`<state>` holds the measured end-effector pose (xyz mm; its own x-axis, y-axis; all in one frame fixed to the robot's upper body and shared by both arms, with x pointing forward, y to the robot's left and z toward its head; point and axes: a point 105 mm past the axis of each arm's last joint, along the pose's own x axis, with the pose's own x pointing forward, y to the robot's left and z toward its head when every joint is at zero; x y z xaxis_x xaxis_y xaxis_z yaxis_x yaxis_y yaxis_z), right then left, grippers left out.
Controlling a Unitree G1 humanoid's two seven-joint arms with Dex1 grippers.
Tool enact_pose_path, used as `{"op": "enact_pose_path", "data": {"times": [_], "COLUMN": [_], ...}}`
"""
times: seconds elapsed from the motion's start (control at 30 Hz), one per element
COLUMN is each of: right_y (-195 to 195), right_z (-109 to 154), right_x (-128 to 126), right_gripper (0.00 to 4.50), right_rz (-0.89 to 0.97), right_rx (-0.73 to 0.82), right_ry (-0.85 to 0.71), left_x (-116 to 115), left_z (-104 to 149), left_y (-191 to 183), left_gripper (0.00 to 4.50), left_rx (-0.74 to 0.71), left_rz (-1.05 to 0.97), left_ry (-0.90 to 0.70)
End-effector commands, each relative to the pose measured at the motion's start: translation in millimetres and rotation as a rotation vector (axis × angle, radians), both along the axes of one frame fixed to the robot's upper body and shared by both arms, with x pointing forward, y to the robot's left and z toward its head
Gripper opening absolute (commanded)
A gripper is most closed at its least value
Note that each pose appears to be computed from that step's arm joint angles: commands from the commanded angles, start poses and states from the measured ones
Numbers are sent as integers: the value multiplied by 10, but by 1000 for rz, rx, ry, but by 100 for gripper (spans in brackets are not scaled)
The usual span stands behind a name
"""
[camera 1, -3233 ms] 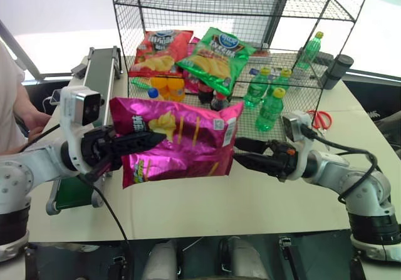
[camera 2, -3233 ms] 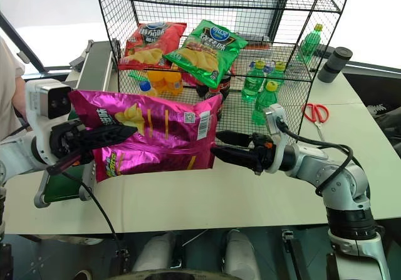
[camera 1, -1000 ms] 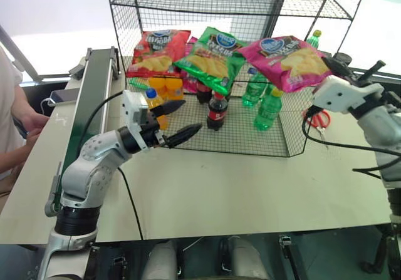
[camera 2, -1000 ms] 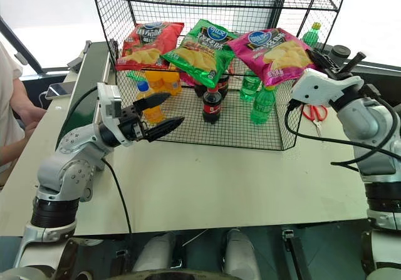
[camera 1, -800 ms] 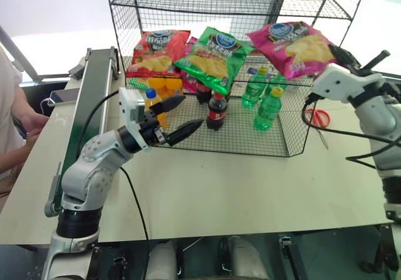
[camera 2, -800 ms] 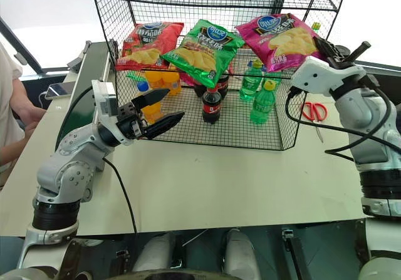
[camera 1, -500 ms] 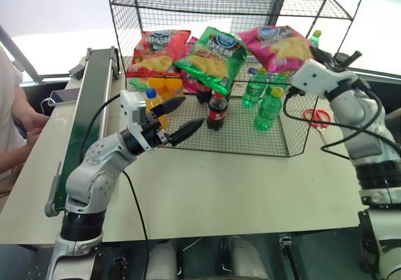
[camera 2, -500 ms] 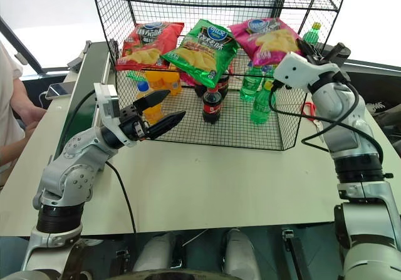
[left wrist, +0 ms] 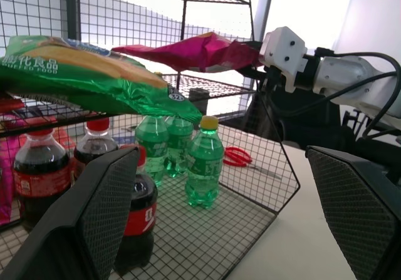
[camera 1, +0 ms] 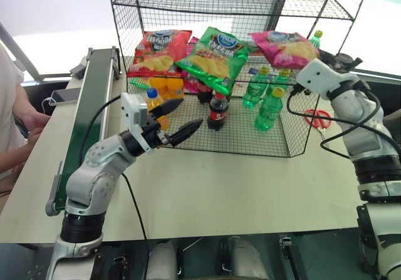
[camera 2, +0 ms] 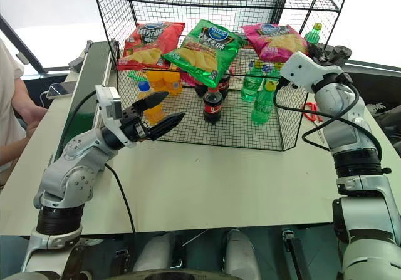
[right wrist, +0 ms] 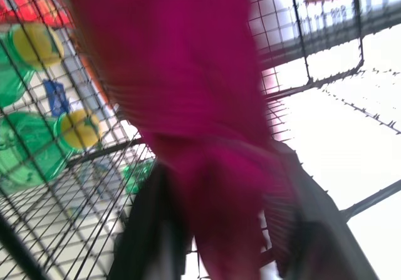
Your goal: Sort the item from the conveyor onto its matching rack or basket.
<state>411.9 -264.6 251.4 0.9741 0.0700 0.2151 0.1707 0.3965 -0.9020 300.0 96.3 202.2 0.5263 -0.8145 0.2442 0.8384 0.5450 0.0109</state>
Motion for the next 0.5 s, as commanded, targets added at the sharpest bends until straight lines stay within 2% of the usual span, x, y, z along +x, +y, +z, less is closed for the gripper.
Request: {"op": "enact_pose_path", "data": {"times": [0.03, 0.1, 0.33, 0.5], "right_y": [20, 68, 98, 152], "right_z": [262, 324, 331, 349], "right_x": [-53, -79, -157, -230], "right_gripper": [352, 448, 448, 448], "right_rz": [51, 95, 191, 249], "right_rx": [114, 154, 237, 223], "right_ry": [-53, -50, 24, 30], "left_x": [-48, -43, -41, -47], "left_z": [119, 115, 81, 64], "left_y": [-29, -26, -35, -52], "left_gripper": [450, 450, 450, 450], "left_rx": [-5, -3, 6, 14], "left_rz": [-8, -6, -1, -4], "left_ry": [-64, -64, -60, -58]}}
